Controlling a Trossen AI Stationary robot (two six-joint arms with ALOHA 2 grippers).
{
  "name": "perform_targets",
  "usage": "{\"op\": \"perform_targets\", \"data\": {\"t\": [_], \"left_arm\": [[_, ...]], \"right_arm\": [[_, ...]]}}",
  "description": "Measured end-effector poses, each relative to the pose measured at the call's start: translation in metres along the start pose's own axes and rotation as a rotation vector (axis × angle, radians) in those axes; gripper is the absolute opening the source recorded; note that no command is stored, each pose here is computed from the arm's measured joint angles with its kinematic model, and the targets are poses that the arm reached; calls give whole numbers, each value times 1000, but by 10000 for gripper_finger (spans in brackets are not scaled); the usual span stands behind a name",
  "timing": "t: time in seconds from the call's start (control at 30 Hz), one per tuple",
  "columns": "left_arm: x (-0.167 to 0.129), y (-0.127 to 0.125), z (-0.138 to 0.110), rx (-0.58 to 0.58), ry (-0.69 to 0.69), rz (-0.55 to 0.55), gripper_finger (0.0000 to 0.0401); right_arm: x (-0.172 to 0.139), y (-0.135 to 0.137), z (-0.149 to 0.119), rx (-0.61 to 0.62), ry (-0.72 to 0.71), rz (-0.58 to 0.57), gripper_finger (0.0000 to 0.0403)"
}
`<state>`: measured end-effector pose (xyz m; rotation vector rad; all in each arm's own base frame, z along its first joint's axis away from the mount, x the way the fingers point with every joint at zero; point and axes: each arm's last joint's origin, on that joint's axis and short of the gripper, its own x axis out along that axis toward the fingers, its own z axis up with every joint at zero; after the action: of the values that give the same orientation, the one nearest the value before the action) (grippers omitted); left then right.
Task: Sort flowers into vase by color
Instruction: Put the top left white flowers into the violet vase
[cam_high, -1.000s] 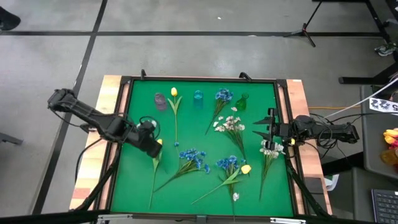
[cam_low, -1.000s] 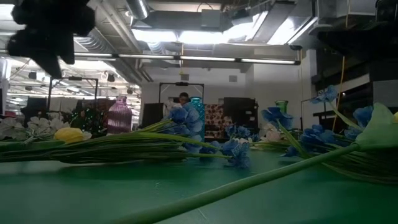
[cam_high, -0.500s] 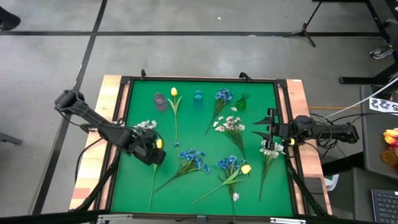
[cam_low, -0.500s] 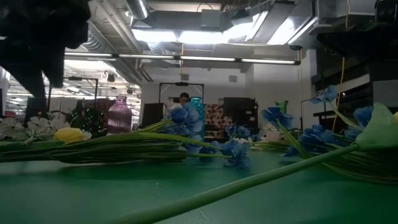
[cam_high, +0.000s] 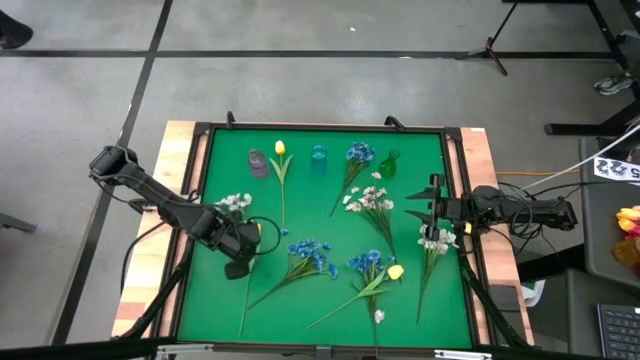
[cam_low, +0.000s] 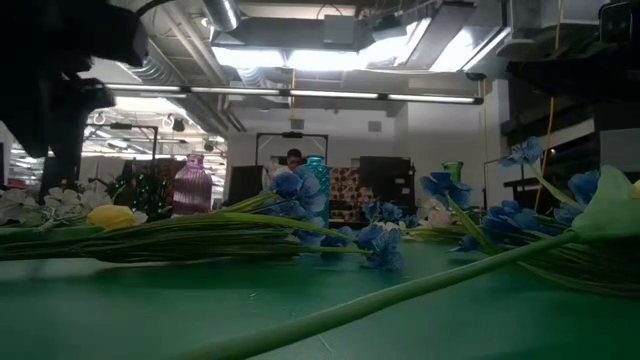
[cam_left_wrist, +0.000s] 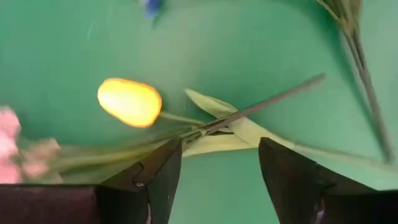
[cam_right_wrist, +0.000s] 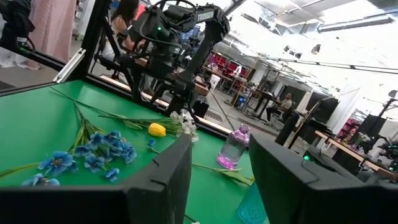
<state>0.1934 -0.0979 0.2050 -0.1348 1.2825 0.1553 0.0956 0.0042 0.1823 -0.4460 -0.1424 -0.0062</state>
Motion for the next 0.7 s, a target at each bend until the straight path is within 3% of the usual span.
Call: {"op": "perform_targets", "data": {"t": [0.3,0.7], "left_arm": [[0,1,1,373,-23,38,210],[0,0,2,542,-33,36,210]], "right_arm": [[0,0,0,-1,4,2,161],[0,1,-2,0,17,9,161]]}}
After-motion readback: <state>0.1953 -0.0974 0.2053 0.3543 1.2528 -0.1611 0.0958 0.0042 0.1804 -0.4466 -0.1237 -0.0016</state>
